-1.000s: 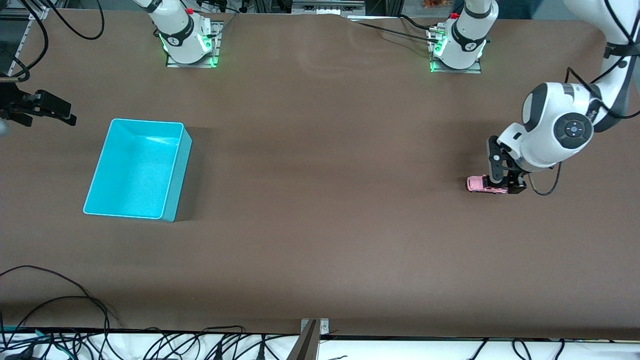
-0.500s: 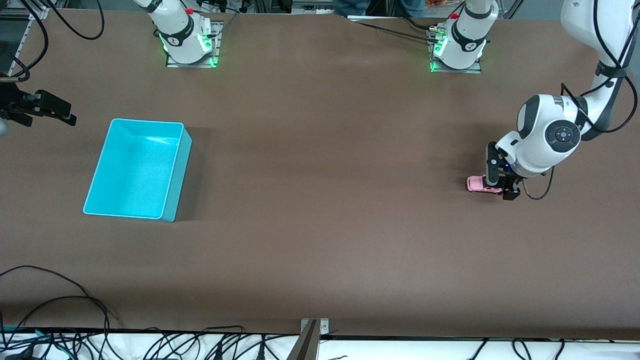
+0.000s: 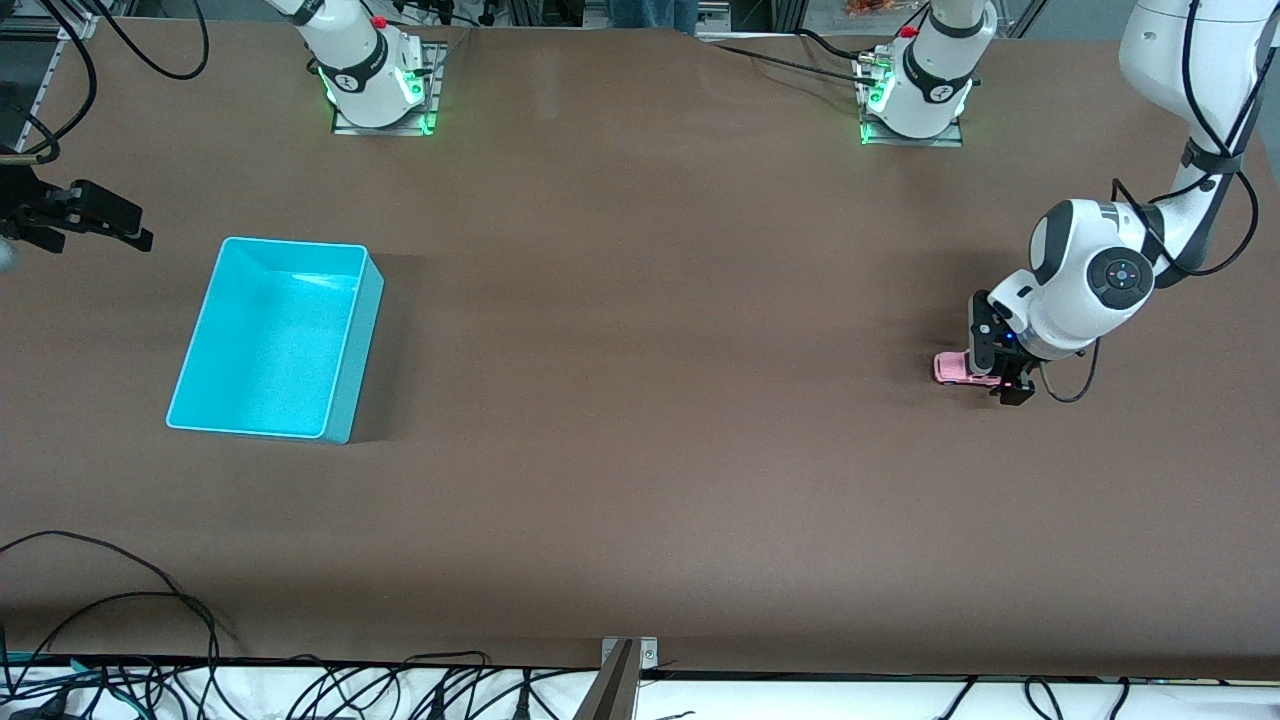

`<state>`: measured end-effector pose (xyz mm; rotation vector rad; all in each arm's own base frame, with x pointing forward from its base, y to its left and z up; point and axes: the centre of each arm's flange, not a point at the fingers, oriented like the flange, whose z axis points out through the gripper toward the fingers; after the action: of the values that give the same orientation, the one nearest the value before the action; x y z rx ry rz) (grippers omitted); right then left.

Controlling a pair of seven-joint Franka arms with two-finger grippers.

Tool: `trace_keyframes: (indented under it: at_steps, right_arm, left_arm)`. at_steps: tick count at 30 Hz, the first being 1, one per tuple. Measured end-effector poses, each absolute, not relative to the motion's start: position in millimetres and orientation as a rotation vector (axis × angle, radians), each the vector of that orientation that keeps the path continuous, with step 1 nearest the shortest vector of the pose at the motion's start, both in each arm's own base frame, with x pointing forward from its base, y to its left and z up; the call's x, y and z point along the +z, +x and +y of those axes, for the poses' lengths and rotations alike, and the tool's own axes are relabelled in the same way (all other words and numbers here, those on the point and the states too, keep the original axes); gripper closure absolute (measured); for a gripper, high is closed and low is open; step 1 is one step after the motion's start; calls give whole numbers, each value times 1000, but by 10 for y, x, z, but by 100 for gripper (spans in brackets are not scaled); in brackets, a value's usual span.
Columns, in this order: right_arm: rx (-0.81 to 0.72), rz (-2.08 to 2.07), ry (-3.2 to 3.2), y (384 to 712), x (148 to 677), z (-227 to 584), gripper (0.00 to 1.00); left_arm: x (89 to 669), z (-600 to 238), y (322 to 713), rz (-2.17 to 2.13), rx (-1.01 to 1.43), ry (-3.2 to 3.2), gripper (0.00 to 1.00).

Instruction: Wind and store pink jeep toy

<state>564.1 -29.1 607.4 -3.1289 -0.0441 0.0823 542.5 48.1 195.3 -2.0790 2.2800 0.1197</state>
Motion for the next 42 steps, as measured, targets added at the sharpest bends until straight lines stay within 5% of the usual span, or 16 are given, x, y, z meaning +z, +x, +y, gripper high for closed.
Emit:
trace_keyframes:
  at_steps: [5, 9, 10, 11, 42]
  right_arm:
    - [82, -44, -3129, 5641, 6074, -291, 0]
    - [82, -44, -3129, 5641, 6074, -291, 0]
    - [82, -44, -3129, 5641, 6074, -291, 0]
    - [82, -44, -3129, 5641, 6074, -291, 0]
    - [82, -44, -3129, 5641, 6074, -291, 0]
  left_arm:
    - [1944, 469, 5419, 2301, 121, -2060, 7]
    - [1928, 457, 5409, 2326, 124, -2038, 22]
    - [1924, 456, 5407, 2330, 125, -2034, 26]
    - [1922, 452, 5408, 2336, 124, -2028, 48]
    - [1921, 951, 5429, 2296, 119, -2071, 48]
